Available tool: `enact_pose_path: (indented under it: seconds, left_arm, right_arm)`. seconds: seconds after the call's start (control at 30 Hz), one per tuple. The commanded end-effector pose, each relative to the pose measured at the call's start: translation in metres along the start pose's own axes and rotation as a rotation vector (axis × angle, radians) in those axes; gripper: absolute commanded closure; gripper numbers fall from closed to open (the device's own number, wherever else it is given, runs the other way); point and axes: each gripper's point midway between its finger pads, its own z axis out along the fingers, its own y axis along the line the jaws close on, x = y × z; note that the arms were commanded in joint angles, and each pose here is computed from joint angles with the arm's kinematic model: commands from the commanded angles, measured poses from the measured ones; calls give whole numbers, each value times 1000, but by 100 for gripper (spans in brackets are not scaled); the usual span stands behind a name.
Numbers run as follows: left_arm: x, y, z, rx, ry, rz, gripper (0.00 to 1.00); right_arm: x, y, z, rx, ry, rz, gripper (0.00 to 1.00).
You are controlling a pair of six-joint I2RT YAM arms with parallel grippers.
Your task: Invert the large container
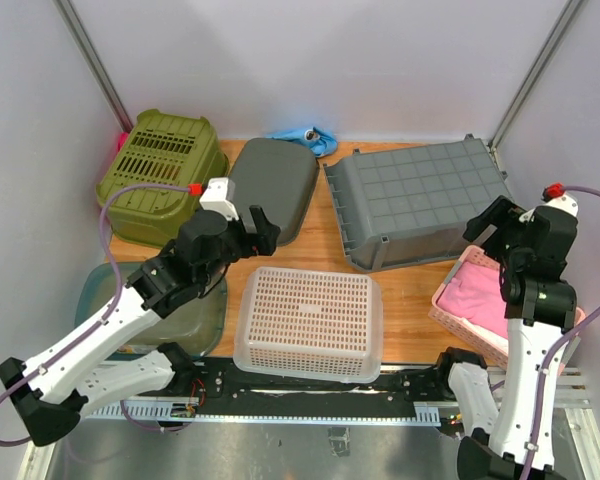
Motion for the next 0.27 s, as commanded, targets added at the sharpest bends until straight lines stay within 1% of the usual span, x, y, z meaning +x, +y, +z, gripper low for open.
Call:
enact_pose_path:
  seconds: [0.0, 0.23]
  left_arm:
    - [-21, -4, -3, 5, -81, -35, 1]
    - [-22, -2, -3, -2, -92, -31, 1]
  right_arm:
    - [-14, -2, -8, 30, -59, 9, 15]
    - [-16, -3, -7, 38, -63, 9, 17]
